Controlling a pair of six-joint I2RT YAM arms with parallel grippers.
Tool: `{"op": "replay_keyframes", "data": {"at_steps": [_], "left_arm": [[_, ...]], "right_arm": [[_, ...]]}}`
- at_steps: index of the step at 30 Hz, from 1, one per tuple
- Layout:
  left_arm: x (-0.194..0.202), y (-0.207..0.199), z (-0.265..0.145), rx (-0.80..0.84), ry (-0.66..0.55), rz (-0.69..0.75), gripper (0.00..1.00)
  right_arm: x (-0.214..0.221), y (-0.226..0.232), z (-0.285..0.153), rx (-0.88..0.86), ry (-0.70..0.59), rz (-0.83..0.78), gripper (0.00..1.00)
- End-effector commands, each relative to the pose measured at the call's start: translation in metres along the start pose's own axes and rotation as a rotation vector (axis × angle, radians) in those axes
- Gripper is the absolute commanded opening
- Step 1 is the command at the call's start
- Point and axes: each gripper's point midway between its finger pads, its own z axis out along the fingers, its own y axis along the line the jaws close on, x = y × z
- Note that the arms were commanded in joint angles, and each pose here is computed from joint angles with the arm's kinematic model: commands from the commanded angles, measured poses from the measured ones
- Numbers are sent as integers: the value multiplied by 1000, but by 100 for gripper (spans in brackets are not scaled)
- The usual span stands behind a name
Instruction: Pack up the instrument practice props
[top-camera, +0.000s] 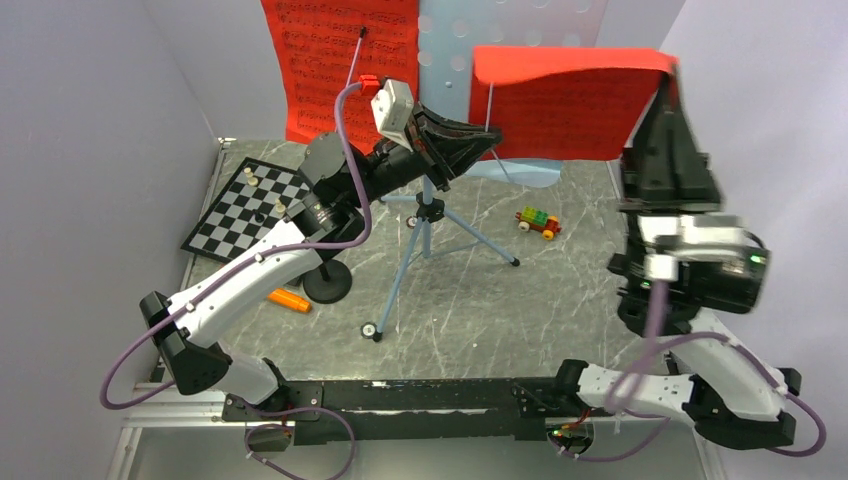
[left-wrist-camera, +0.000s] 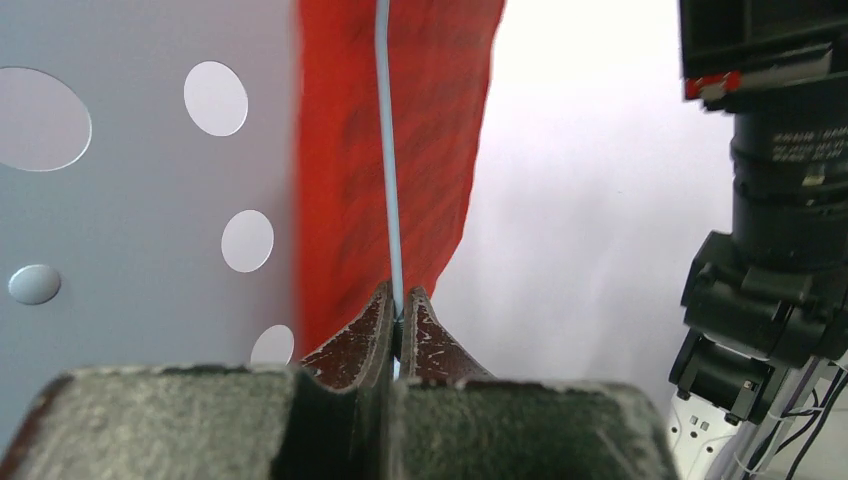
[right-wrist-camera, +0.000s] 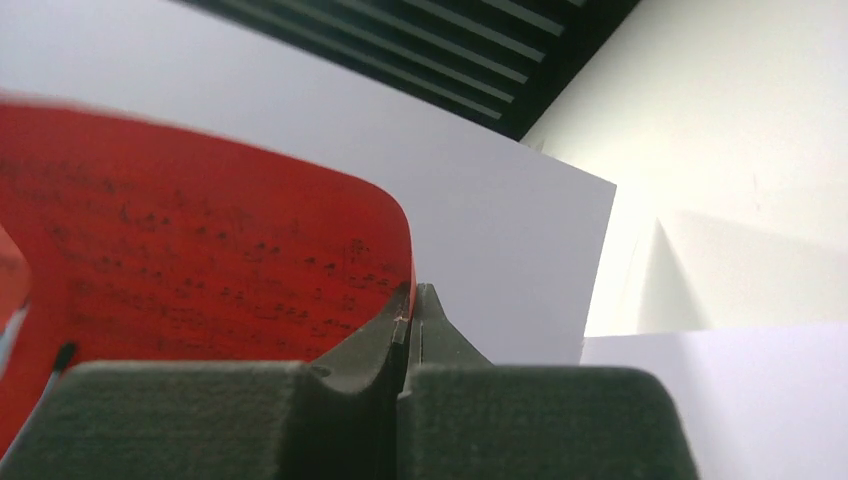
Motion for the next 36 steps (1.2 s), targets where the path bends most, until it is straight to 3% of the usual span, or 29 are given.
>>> {"op": "replay_keyframes", "data": {"at_steps": [1,8,14,20,24,28,36], "left_arm": [[-27,-10,-6,12,-63,50,0],[-21,-6,-8,-4,-55,44,0],[-14,-1,-8,-25,-47,37,2],[-10,1,-11,-41,-42,25,51],[-14,-1,-16,-46,-47,22,71],[-18,-10,-23,-24,-52,8,81],[-4,-41,-58,13,-7,-16,88]], "right_arm": [[-22,-53,-2,82,-48,300,0],[-49,-55,-2,-62,-98,527,0],[-71,-40,-7,-256,-127,616,0],[-69,-30,-16,-309,-104,625,0],[-68,-22,-31,-371,-79,648,0],[-63,-6,-53,-474,-9,688,0],[-35,57,-113,-678,172,732,0]]}}
